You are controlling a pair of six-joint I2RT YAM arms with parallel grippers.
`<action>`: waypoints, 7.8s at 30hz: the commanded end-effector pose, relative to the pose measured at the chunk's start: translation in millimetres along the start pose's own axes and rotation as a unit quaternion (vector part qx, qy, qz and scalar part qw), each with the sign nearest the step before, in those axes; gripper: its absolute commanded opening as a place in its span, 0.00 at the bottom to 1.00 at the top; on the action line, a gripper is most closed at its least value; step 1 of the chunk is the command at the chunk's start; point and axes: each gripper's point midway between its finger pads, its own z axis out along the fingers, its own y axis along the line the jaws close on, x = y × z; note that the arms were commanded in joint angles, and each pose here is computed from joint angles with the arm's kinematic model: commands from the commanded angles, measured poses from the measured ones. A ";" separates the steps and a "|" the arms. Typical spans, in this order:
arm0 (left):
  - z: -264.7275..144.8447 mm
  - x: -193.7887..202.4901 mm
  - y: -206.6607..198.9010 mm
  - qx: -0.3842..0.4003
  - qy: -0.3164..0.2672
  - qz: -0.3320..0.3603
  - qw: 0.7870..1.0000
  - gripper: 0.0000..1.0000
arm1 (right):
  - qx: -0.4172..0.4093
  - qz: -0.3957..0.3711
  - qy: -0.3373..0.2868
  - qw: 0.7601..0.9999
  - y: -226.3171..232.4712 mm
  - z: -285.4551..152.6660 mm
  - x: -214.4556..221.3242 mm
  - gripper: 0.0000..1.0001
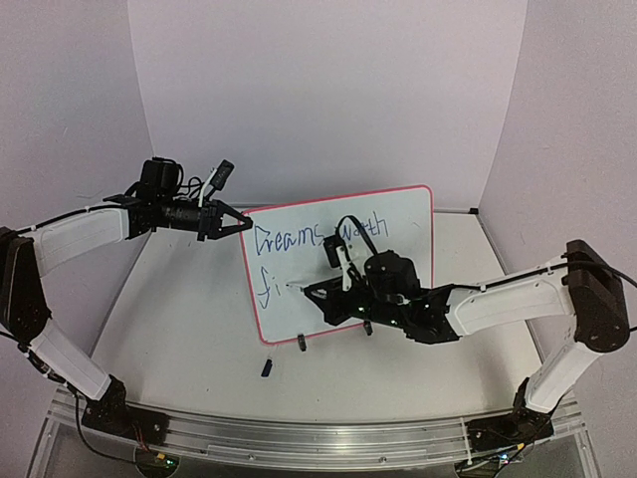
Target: Write a sentence on the whiteboard
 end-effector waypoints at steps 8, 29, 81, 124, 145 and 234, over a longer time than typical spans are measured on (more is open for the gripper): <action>11.7 32.5 0.9 -0.003 0.048 0.001 0.999 0.00 | -0.001 0.012 -0.031 0.999 -5.9 11.1 -22.3 0.00; 12.4 33.9 1.7 -0.003 0.050 -0.002 0.999 0.00 | -0.014 0.021 0.009 1.000 -10.4 12.7 8.4 0.00; 13.2 34.9 1.9 -0.002 0.051 -0.003 0.999 0.00 | -0.077 0.033 -0.031 0.996 24.7 8.3 -18.6 0.00; 13.6 35.7 2.7 -0.003 0.053 -0.004 0.999 0.00 | 0.003 0.050 0.017 0.999 -27.3 1.6 22.9 0.00; 13.8 35.1 1.7 -0.001 0.052 -0.003 0.999 0.00 | 0.021 0.025 -0.052 0.998 -23.7 -12.1 -26.2 0.00; 13.8 33.9 -1.7 -0.001 0.053 0.001 0.999 0.00 | 0.093 0.042 -0.052 0.993 -53.3 -39.7 -24.5 0.00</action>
